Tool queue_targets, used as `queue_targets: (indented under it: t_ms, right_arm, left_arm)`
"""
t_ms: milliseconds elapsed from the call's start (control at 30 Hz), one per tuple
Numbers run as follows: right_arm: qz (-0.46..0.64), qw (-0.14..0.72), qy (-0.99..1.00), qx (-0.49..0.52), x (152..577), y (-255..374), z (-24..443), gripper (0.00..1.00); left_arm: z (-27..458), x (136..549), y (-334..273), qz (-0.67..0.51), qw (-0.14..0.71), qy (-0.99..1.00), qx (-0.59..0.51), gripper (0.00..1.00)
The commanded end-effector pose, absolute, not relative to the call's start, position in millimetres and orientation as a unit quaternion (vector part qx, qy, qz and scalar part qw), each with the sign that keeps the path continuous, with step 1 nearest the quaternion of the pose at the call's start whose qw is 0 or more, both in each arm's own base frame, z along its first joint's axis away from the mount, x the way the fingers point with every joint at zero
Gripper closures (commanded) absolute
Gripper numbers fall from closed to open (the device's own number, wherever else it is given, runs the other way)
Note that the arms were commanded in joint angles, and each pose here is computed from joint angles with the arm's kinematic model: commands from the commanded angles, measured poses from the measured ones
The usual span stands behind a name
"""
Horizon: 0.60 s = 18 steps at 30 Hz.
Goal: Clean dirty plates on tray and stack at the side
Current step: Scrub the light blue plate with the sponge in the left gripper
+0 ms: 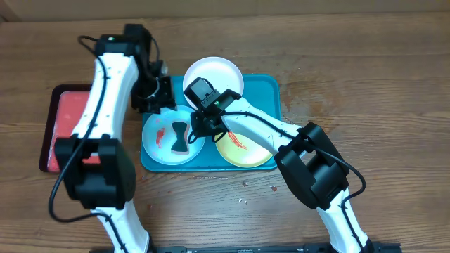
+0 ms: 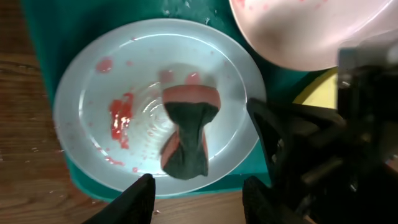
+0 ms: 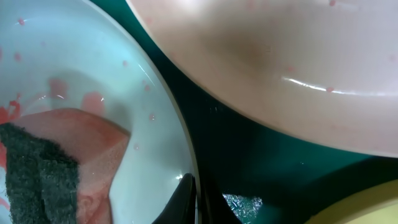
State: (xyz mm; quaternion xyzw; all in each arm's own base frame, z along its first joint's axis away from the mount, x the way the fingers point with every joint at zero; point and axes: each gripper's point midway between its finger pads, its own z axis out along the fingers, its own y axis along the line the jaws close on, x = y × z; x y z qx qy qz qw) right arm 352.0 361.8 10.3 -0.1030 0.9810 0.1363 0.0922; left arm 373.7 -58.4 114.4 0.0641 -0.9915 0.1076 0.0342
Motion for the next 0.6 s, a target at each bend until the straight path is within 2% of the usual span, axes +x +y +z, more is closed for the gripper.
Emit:
queue_targets:
  t_ms: [0,167,433,467,500,533,567]
  right_arm:
    - [0.13,0.08,0.983,-0.105,347,359,5,0.96]
    - [0.132,0.083,0.983,-0.102,351,358,5,0.96]
    - [0.135,0.087,0.983,-0.088,362,349,6,0.96]
    - [0.137,0.085,0.983,-0.088,363,348,6,0.96]
    - [0.137,0.086,0.983,-0.091,363,348,6,0.96]
    - [0.136,0.086,0.982,-0.096,363,348,6,0.96]
    - [0.136,0.086,0.982,-0.097,363,348,6,0.96]
  left_arm:
    - [84,367,-65,0.111,0.083,-0.99,0.04,0.52]
    - [62,352,-73,0.135,0.141,-0.981,0.009,0.5]
    - [54,348,-73,0.135,0.154,-0.979,0.002,0.51]
    - [54,344,-70,0.134,0.164,-0.977,0.006,0.72]
    - [54,343,-69,0.134,0.167,-0.977,0.009,0.76]
    - [57,341,-66,0.135,0.17,-0.976,0.019,0.76]
    - [58,340,-63,0.135,0.173,-0.975,0.029,0.71]
